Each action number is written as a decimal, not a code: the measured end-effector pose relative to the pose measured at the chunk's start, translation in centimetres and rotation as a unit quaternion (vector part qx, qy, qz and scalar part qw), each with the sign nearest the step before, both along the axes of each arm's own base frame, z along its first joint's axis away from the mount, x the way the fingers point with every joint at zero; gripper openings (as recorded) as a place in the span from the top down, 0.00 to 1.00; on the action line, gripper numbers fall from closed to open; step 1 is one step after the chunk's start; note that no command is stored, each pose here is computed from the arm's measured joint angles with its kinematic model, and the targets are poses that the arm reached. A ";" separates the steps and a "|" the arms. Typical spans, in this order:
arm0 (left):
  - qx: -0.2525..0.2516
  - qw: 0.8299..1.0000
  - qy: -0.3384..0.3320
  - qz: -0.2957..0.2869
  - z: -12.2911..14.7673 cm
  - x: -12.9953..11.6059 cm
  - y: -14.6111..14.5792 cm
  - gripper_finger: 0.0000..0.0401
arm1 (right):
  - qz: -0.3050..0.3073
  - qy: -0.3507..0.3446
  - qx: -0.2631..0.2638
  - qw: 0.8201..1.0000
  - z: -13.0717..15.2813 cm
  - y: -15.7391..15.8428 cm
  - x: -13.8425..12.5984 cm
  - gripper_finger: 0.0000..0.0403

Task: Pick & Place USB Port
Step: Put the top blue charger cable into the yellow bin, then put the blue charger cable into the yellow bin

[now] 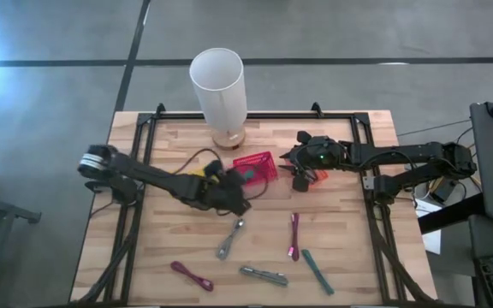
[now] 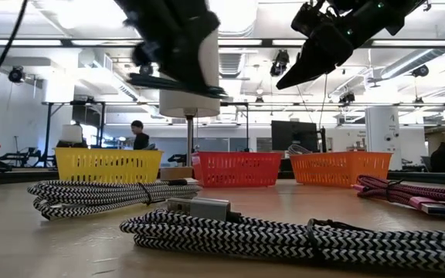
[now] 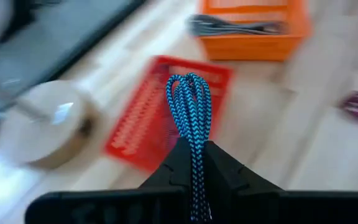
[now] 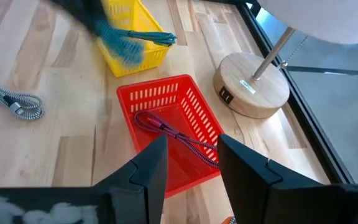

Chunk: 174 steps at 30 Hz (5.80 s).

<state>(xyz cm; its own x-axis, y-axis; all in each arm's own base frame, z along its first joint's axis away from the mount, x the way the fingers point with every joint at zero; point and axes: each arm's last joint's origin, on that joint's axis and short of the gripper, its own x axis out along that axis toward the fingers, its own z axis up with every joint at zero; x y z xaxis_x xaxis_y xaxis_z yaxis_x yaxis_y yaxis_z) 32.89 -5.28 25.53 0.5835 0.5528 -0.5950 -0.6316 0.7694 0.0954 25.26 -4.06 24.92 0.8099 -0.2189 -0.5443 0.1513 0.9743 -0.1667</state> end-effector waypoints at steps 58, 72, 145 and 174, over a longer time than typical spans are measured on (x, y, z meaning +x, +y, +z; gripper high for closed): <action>0.095 0.981 -0.169 0.001 -6.0 -8.1 2.9 0.69 | -0.041 0.047 0.064 0.996 -1.0 0.1 -0.7 0.67; 0.162 0.973 -0.158 -0.048 -0.6 -5.6 3.7 0.69 | -0.069 0.142 0.209 0.965 -2.8 6.8 -2.3 0.67; 0.178 0.959 -0.158 -0.156 4.2 -3.9 7.3 0.70 | -0.277 0.373 0.333 0.820 -7.5 23.5 0.7 0.68; 0.176 0.958 -0.158 -0.160 4.2 -3.8 7.3 0.70 | -0.354 0.400 0.387 0.752 -11.3 22.9 -2.2 0.71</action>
<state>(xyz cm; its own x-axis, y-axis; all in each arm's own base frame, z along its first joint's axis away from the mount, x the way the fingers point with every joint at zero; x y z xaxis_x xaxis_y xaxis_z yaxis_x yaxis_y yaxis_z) 29.04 2.01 29.70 0.8766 0.4501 -0.1704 -0.4096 0.8836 0.2267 23.06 18.83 13.65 -0.0138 0.1912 -0.9815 0.8301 0.5494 0.0953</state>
